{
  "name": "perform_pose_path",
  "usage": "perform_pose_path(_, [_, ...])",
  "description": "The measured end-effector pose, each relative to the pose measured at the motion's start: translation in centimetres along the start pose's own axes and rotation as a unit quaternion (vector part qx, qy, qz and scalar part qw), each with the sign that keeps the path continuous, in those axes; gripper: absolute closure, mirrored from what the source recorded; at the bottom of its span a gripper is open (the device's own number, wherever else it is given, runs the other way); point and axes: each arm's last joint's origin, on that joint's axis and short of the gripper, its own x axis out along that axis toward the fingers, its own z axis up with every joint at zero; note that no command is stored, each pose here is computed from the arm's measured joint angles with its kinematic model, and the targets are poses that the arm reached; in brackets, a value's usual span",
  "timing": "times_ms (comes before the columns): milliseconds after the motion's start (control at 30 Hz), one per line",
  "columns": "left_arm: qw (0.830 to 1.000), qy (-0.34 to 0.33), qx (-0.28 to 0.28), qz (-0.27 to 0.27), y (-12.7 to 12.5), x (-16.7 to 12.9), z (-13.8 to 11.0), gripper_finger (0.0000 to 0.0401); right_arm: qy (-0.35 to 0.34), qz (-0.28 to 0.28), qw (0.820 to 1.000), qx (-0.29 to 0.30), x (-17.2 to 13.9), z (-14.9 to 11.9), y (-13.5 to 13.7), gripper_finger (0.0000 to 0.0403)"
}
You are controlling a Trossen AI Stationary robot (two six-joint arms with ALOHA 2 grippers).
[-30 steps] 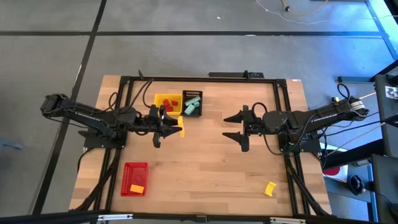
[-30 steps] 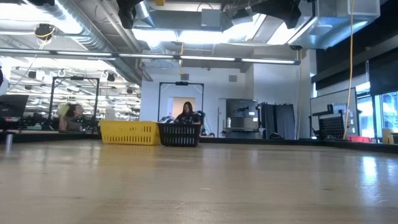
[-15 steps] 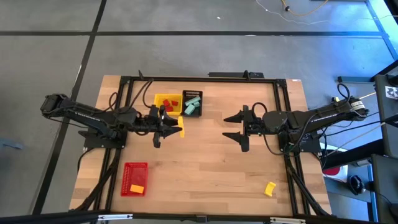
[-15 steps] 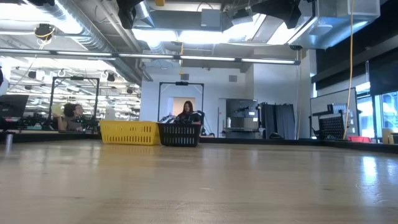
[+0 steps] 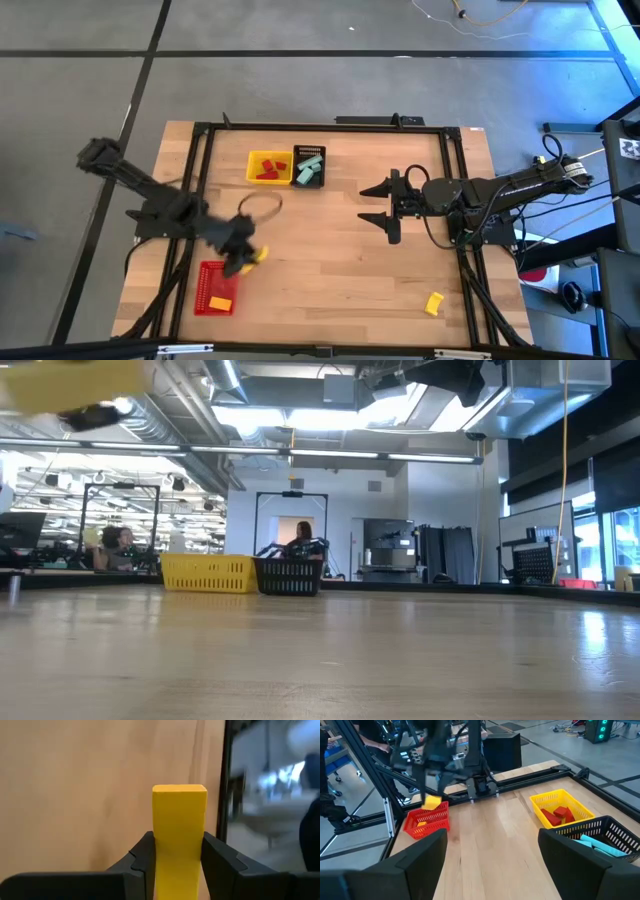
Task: Sort & place blocks by color
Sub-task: Put the left yellow block into the red basket, then put the yellow block into the red basket
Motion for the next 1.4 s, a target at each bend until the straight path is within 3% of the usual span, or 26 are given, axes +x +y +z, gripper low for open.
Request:
perform_pose_path(233, [0.987, 0.143, -0.063, 0.033, -3.0, 1.2, -7.2, 0.029, 0.0, 0.0, 1.0, 0.0, 0.0, 0.0, 0.0, 0.0089])
perform_pose_path(467, [0.965, 0.179, -0.111, 0.154, -2.6, 3.3, -10.9, 0.029, 0.0, 0.0, 1.0, 0.0, 0.0, 0.0, 0.0, 0.0089])
perform_pose_path(667, [0.943, 0.22, -0.112, 0.222, -1.4, 5.0, -11.5, 0.029, 0.0, -0.001, 1.0, 0.001, 0.0, 0.0, 0.0, 0.0089])
perform_pose_path(867, [0.939, 0.223, -0.111, 0.236, -1.1, 5.5, -11.6, 0.0287, 0.0, 0.0, 1.0, 0.001, 0.0, 0.0, 0.0, 0.0089])
perform_pose_path(967, [0.94, 0.221, -0.111, 0.237, -1.1, 5.5, -11.6, 0.0248, -0.001, 0.0, 1.0, 0.002, 0.0, 0.0, 0.0, 0.0089])
perform_pose_path(1167, [0.934, 0.248, -0.131, 0.22, -1.2, 5.2, -11.2, 0.0178, -0.001, 0.0, 1.0, 0.001, 0.0, 0.0, 0.0, 0.0089])
perform_pose_path(1400, [0.956, 0.232, -0.105, 0.146, -1.9, 2.1, -8.3, 0.0159, -0.002, -0.003, 1.0, 0.0, 0.0, 0.0, 0.0, 0.0089])
